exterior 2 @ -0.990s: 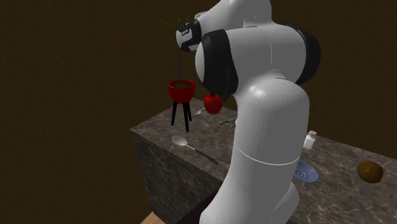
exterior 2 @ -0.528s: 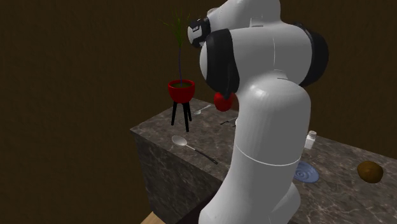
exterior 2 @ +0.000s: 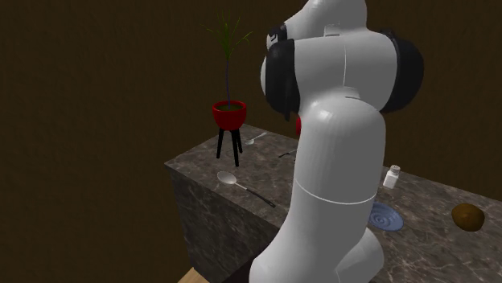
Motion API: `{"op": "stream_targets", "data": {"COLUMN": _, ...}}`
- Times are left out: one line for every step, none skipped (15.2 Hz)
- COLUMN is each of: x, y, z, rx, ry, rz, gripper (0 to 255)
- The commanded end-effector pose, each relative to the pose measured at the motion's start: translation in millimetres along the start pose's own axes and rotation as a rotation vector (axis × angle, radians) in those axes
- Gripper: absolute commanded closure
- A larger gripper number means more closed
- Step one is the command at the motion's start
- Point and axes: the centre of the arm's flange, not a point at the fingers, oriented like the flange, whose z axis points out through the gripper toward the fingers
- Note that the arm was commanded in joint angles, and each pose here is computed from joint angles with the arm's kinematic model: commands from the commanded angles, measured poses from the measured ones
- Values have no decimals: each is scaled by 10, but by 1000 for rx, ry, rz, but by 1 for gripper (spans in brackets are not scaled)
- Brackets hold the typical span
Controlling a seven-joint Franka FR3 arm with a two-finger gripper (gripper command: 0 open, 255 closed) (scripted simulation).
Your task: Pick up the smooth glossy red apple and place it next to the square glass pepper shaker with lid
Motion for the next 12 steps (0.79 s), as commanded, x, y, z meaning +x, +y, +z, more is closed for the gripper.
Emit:
{"op": "stream_targets", "data": {"x": -126, "y": 245, "z": 26, "rx": -1, "ry": 0, "rz": -2, "gripper": 255}}
{"op": "stream_targets", "data": {"x": -198, "y": 355, "z": 45, "rx": -1, "ry": 0, "rz": -2, "gripper": 255}}
{"op": "stream_targets", "data": {"x": -269, "y": 464, "z": 64, "rx": -1, "ry": 0, "rz": -2, "gripper": 255}}
{"op": "stream_targets", "data": {"x": -340, "y": 573, "z": 83, "rx": -1, "ry": 0, "rz": -2, "gripper": 255}}
{"op": "stream_targets", "data": {"x": -412, "y": 683, "z": 101, "rx": -1, "ry": 0, "rz": -2, "gripper": 255}}
{"op": "stream_targets", "data": {"x": -483, "y": 792, "z": 120, "rx": -1, "ry": 0, "rz": -2, "gripper": 255}}
{"op": "stream_targets", "data": {"x": -554, "y": 902, "z": 139, "rx": -1, "ry": 0, "rz": -2, "gripper": 255}}
{"op": "stream_targets", "data": {"x": -626, "y": 1011, "z": 158, "rx": -1, "ry": 0, "rz": -2, "gripper": 255}}
{"op": "stream_targets", "data": {"x": -697, "y": 1121, "z": 177, "rx": -1, "ry": 0, "rz": -2, "gripper": 255}}
{"op": "stream_targets", "data": {"x": -768, "y": 1230, "z": 196, "rx": -1, "ry": 0, "rz": -2, "gripper": 255}}
{"op": "stream_targets", "data": {"x": -840, "y": 1339, "z": 215, "rx": -1, "ry": 0, "rz": -2, "gripper": 255}}
{"op": "stream_targets", "data": {"x": -911, "y": 1449, "z": 233, "rx": -1, "ry": 0, "rz": -2, "gripper": 255}}
